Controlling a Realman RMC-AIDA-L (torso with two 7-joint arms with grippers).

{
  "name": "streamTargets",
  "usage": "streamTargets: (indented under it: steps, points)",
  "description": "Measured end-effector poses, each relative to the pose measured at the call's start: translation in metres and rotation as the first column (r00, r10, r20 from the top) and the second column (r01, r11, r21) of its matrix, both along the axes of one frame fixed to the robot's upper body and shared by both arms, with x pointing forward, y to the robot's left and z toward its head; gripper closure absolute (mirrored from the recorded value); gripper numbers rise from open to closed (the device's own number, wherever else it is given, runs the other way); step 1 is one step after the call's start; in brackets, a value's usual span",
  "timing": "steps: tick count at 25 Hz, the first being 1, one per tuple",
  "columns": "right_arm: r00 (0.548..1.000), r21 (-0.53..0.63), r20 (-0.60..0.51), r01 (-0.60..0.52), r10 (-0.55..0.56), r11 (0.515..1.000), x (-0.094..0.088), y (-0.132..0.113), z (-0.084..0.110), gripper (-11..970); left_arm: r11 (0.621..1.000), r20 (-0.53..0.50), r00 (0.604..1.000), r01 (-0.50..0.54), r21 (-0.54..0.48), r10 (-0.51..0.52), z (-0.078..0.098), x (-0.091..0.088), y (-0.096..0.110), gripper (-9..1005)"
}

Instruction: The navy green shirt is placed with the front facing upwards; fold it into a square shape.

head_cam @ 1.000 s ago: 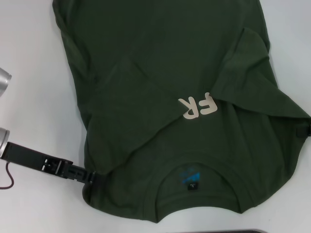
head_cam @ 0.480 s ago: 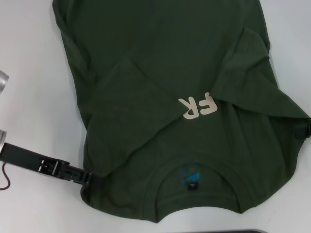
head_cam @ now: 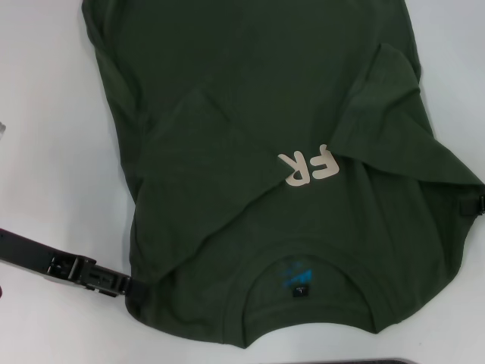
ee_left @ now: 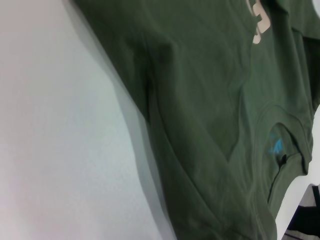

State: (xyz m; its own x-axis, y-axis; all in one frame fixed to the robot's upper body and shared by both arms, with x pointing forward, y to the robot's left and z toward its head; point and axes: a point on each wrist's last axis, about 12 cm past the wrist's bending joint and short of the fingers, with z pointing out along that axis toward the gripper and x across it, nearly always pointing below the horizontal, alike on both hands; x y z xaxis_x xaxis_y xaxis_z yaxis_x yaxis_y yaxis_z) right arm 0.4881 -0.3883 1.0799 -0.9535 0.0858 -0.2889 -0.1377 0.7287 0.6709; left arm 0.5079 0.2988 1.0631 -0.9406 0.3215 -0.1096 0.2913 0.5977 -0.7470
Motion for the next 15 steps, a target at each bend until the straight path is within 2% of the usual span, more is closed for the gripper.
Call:
streamTargets:
  steps: [15]
  points:
    - [1.0, -0.002, 0.003, -0.002, 0.002, 1.0, 0.001, 0.0, 0.001, 924, 0.999, 0.011, 0.999, 0.044, -0.007, -0.044, -0.001, 0.006, -0.021, 166]
